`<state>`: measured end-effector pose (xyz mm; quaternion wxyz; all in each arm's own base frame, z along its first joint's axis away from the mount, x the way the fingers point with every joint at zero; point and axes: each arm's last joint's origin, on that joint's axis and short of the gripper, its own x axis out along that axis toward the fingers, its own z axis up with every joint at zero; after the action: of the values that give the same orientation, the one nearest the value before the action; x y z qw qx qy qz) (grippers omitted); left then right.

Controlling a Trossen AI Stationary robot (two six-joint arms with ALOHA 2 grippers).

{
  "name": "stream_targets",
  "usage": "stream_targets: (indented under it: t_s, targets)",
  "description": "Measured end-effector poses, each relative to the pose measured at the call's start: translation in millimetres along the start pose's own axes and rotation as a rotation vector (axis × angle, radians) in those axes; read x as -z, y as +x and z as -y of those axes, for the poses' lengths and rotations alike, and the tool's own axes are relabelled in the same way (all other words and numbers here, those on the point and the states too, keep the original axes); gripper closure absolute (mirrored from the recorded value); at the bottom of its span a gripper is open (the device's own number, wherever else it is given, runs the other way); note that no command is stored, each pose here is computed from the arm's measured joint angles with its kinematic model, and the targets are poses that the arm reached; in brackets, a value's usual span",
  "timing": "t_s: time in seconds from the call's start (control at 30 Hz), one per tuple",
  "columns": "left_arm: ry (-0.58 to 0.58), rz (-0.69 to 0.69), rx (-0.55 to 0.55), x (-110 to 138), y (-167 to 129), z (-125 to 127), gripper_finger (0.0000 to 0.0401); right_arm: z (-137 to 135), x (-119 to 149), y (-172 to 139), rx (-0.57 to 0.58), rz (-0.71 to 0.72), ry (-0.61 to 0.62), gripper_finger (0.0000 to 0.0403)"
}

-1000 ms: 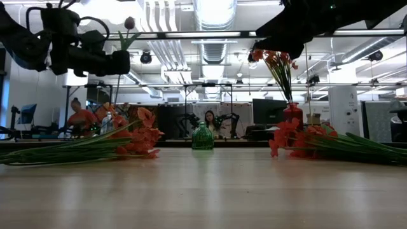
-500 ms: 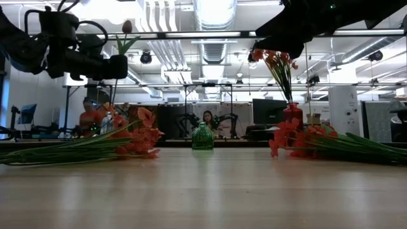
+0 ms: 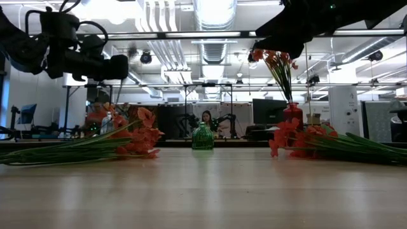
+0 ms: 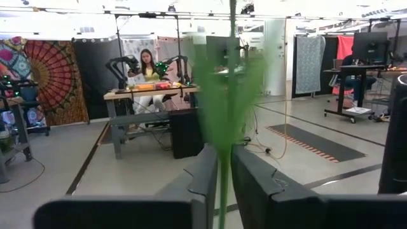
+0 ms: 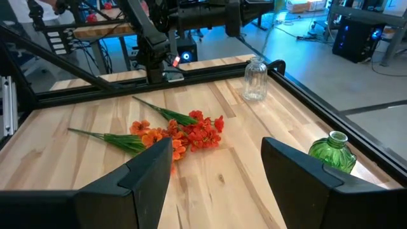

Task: Sort flowers into vase by color
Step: Put the left purple tulip into the transparent vase, then put the right red flower into the green vase

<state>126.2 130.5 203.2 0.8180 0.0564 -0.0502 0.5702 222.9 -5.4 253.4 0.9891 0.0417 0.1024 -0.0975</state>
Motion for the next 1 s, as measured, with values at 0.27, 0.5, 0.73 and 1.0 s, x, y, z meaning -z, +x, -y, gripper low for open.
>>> stream_targets:
  t_s: [0.27,0.5,0.73,1.0]
  targets:
    - [0.028,-0.038,0.005,3.5,-0.5,0.3,0.0317,0.0,0.0,0.0,0.0,0.0,0.0,0.017]
    - [0.045,-0.074,0.01,2.6,-5.0,-2.0,0.029,0.0,0.7,0.0,0.0,-0.007,-0.001,0.017]
    - [0.045,-0.078,0.014,-2.8,-11.3,-4.8,0.0282,0.0,0.7,0.0,0.0,-0.007,0.004,0.017]
    - [0.03,-0.105,0.093,-7.8,-25.9,0.2,0.0282,1.2,8.4,1.3,0.022,-0.079,0.217,0.017]
